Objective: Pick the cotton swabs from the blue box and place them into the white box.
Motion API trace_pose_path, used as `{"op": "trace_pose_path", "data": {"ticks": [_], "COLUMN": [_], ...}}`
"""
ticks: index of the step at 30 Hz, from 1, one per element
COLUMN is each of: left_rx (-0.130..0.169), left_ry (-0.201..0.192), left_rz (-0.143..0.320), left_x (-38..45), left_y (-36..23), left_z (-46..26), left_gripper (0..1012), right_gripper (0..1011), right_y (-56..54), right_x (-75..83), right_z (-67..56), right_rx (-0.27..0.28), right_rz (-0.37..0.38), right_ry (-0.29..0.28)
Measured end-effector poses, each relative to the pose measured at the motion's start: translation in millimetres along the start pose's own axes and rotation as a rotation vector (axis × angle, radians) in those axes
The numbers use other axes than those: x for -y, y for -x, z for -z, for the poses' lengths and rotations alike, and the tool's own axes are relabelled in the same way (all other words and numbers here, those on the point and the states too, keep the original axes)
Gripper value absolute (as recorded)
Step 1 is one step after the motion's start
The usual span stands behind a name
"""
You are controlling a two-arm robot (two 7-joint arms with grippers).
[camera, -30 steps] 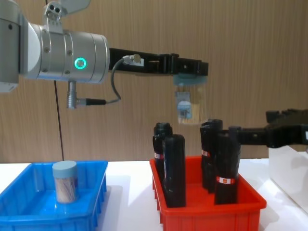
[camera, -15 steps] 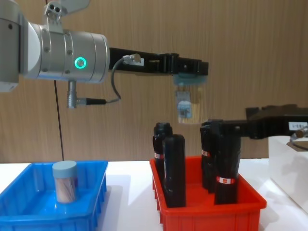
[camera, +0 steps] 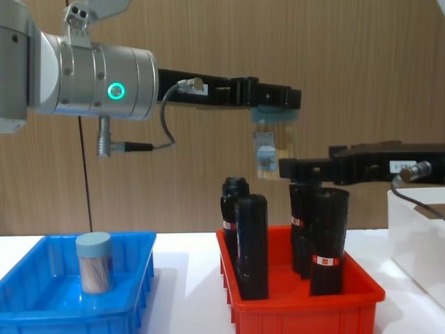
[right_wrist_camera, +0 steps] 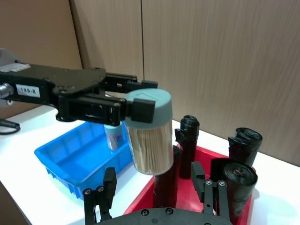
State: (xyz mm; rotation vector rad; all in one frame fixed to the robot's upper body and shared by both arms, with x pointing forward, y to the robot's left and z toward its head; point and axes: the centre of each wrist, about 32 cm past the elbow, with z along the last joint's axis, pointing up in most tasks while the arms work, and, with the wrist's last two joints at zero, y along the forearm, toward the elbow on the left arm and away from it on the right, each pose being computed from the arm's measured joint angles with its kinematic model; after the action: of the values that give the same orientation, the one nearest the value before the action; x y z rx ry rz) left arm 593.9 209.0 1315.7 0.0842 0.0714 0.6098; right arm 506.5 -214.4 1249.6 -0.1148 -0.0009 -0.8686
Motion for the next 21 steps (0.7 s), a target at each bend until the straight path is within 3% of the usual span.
{"op": "trace_pose_path", "data": {"ticks": [21], "left_rx": [0.000], "left_ry": [0.000], "left_rz": [0.000], "left_x": [0.0], "left_y": [0.0], "left_z": [0.0], "left_gripper": [669], "right_gripper": [1002], "right_y": [-0.1], "right_x": [-26.1], "right_z": [-5.8], "right_rx": [-0.020], "right_rz": [-0.027], "right_ry": [-0.008]}}
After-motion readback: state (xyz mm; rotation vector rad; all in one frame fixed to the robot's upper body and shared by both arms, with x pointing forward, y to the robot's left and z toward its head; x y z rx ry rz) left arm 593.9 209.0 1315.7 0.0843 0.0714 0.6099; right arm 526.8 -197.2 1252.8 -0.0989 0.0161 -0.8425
